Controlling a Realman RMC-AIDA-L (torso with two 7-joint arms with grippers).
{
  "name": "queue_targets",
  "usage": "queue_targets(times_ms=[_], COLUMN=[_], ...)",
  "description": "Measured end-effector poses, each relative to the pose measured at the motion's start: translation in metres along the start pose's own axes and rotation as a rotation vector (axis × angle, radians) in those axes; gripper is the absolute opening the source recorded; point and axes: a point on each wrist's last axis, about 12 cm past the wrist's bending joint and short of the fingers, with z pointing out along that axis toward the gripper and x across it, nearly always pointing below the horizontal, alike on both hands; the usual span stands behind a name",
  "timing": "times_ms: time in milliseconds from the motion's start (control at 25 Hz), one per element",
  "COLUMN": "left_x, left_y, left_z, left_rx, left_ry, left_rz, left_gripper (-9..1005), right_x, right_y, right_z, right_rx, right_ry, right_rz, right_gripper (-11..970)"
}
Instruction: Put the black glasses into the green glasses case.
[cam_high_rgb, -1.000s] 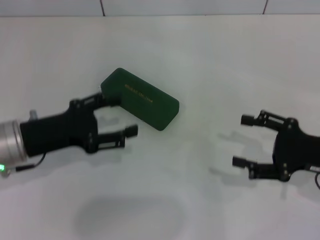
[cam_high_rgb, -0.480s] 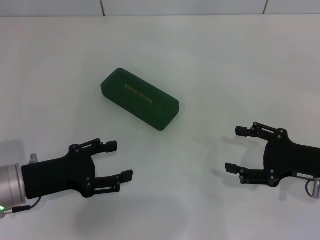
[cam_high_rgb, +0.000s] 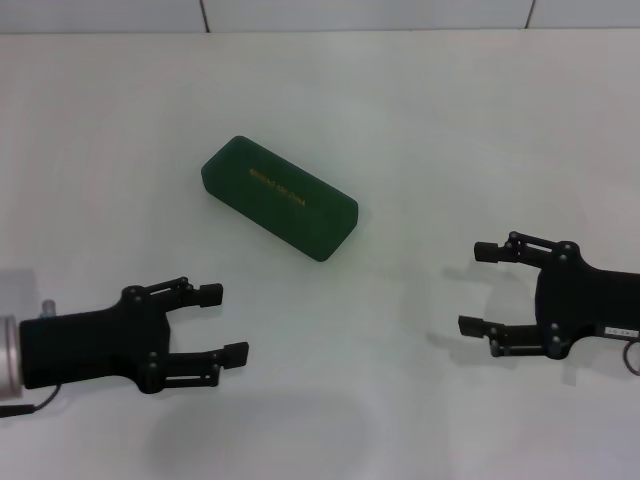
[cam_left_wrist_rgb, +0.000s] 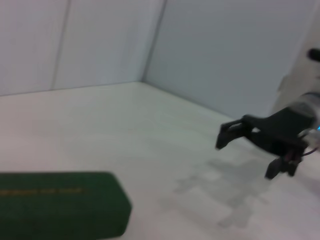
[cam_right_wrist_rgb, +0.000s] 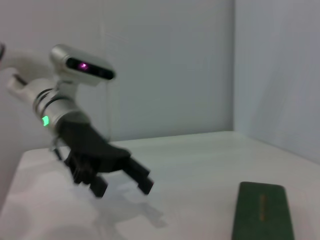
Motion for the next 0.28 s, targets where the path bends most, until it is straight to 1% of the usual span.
queue_targets(times_ms=[160, 280], left_x=[-0.017, -0.025], left_y=[0.006, 0.009], left_z=[-0.014, -0.021], left_rx=[0.072, 0.089], left_ry=[0.013, 0.016], left_rz=[-0.028, -0.028], left_gripper=[876, 876], right_x=[-0.013, -0.018], right_y=[-0.009, -0.012], right_z=[-0.004, -0.005], right_rx=[-0.092, -0.12], right_ry=[0.041, 0.054], right_rz=[0.006, 0.003], right_gripper=[858, 858])
